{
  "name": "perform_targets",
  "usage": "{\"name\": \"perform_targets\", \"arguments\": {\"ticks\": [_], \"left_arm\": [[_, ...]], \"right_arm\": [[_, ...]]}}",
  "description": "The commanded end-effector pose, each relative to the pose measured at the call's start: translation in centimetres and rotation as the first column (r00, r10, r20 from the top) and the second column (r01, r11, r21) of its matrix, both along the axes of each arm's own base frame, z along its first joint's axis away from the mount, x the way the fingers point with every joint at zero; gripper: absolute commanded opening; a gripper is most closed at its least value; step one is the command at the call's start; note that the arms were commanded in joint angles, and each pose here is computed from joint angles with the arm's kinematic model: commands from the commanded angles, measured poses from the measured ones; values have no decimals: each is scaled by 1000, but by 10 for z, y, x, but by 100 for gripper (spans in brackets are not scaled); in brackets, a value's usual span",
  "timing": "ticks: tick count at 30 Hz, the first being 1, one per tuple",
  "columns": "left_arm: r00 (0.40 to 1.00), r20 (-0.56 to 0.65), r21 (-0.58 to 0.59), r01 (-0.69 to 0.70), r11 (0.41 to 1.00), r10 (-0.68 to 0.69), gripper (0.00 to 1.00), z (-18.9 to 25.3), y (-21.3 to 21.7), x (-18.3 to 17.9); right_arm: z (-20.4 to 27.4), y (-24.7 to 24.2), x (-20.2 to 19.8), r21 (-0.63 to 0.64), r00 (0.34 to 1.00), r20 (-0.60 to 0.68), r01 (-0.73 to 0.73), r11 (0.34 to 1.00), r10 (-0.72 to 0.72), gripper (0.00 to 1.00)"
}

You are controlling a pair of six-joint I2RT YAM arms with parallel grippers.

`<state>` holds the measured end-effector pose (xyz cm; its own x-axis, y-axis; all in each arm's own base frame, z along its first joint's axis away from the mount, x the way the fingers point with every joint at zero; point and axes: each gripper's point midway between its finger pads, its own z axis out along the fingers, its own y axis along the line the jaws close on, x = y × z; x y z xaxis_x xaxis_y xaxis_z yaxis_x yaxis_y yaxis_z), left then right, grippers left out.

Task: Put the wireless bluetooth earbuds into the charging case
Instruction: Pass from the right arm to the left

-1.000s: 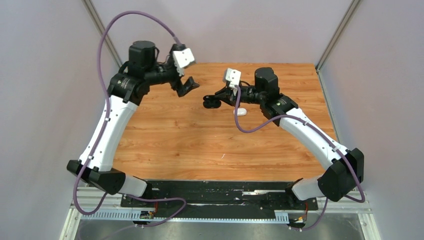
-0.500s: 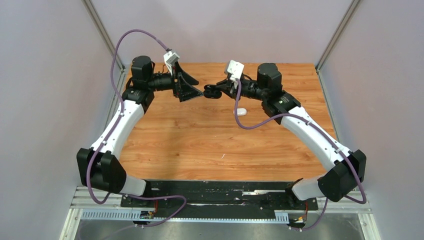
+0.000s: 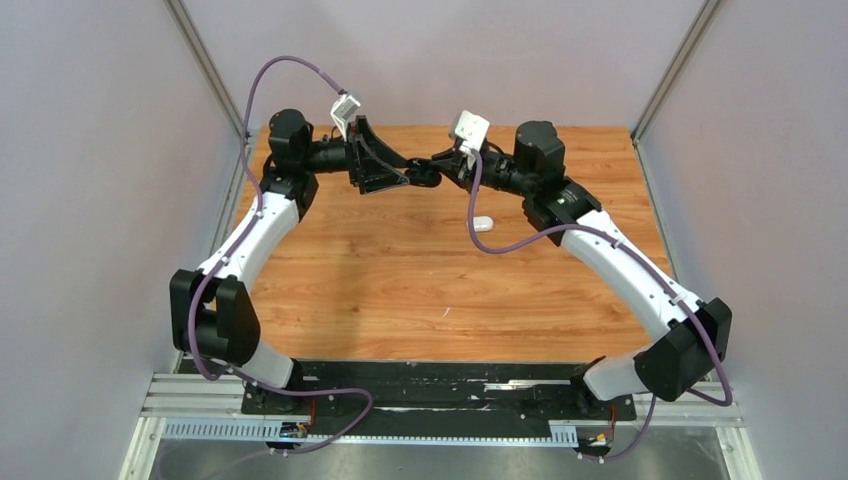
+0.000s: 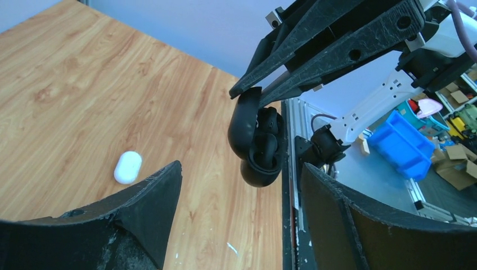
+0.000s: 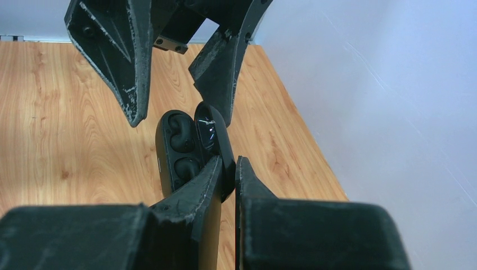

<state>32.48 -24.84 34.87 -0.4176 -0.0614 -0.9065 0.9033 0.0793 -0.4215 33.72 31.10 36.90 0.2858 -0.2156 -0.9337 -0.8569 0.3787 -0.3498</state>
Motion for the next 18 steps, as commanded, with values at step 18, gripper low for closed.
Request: {"name": "perform_targets", "arguments": {"ticks": [18], "left_arm": [[996,9,-52,93,994,-92,68,4,-10,1]], "right_arm": [[44,13,13,124,997,58,42,991,-50,0]]}}
